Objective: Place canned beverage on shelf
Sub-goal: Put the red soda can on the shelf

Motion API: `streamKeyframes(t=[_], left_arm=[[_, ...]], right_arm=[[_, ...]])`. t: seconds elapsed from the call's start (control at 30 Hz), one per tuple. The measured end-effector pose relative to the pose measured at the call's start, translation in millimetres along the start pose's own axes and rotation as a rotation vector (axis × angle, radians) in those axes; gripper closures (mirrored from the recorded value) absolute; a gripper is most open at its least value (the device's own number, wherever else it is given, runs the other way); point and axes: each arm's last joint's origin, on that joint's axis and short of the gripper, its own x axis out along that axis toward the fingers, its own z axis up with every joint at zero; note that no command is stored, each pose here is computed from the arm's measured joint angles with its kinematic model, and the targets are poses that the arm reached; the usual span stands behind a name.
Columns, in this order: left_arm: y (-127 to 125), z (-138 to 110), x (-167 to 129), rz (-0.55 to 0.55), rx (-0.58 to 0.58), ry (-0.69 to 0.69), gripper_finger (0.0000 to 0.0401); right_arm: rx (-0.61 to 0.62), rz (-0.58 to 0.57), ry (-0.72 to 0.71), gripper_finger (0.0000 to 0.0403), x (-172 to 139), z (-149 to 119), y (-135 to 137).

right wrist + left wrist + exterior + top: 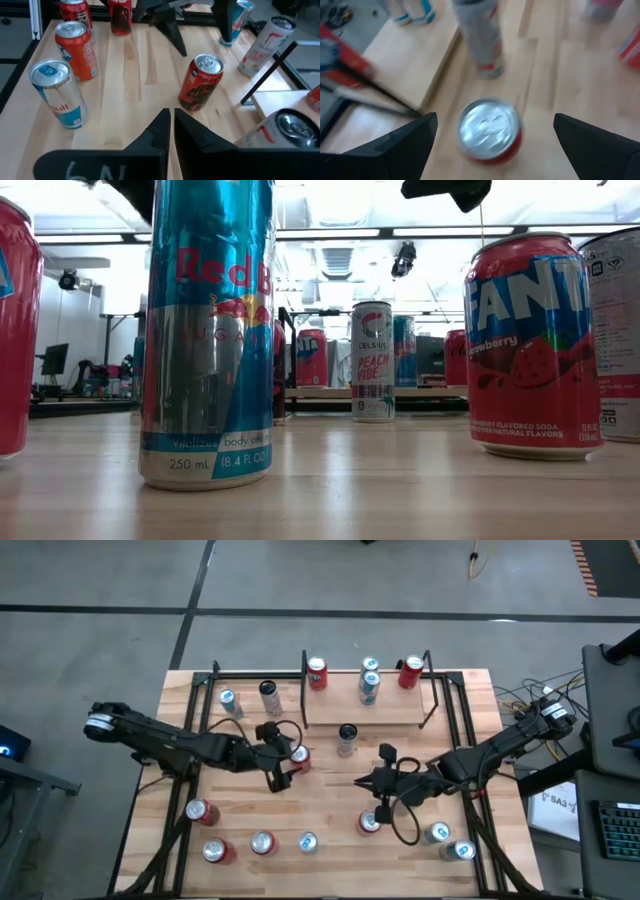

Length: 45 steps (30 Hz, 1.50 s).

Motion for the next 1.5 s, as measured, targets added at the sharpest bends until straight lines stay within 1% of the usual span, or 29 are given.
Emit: streamKeyframes(t=[0.1, 0.23, 0.37, 0.43, 0.53, 0.57, 0.63, 0.73, 0.8, 0.9, 0.97, 1.0, 1.07, 1.13, 1.17, 1.3, 1.37, 1.43, 1.5], left_arm=[[12, 15, -14, 0.051, 0.035, 0.101, 0.0018], [39, 34, -31, 0.131, 0.012, 0.223, 0.0026], [70, 43, -46, 0.226, -0.088, 0.338, 0.0037], [86, 42, -50, 0.278, -0.142, 0.402, 0.0039], [108, 43, -51, 0.345, -0.243, 0.429, 0.004], [115, 42, -50, 0.357, -0.265, 0.443, 0.004], [126, 40, -48, 0.338, -0.298, 0.463, 0.004], [139, 37, -42, 0.269, -0.265, 0.509, 0.004], [146, 37, -39, 0.208, -0.192, 0.517, 0.004], [151, 36, -37, 0.127, -0.052, 0.528, 0.004], [155, 32, -40, 0.125, 0.014, 0.582, 0.004], [159, 29, -41, 0.148, 0.031, 0.616, 0.004], [169, 23, -44, 0.212, 0.028, 0.678, 0.004], [181, 18, -46, 0.253, -0.022, 0.707, 0.004], [188, 16, -47, 0.275, -0.066, 0.711, 0.004], [212, 7, -49, 0.357, -0.295, 0.721, 0.004], [220, 3, -50, 0.394, -0.387, 0.721, 0.004], [224, 1, -51, 0.416, -0.44, 0.718, 0.004], [226, 0, -51, 0.422, -0.459, 0.719, 0.004]], right_arm=[[-0.019, 0.003, -0.02, 0.039, -8, 4, -4], [-0.002, 0.009, -0.056, 0.039, -26, 11, -13], [0.008, 0.012, -0.074, 0.039, -41, 12, -21], [0.009, 0.011, -0.076, 0.039, -44, 8, -24], [-0.034, 0.008, -0.06, 0.039, -45, 0, -26], [-0.047, 0.006, -0.056, 0.039, -45, -2, -27], [-0.055, 0.003, -0.061, 0.039, -48, -3, -30], [-0.049, 0.003, -0.073, 0.039, -53, -3, -33], [-0.048, 0.004, -0.076, 0.039, -54, -3, -33], [-0.051, 0.004, -0.071, 0.039, -54, -4, -33], [-0.059, 0.003, -0.07, 0.039, -54, -5, -33], [-0.061, 0.003, -0.069, 0.039, -54, -5, -33], [-0.068, 0.003, -0.068, 0.039, -54, -6, -33], [-0.07, 0.003, -0.068, 0.039, -54, -6, -33], [-0.071, 0.002, -0.068, 0.039, -54, -6, -33], [-0.07, 0.002, -0.068, 0.039, -54, -6, -33], [-0.07, 0.003, -0.068, 0.039, -54, -6, -33], [-0.07, 0.003, -0.069, 0.039, -54, -6, -33], [-0.07, 0.002, -0.068, 0.039, -54, -6, -33]])
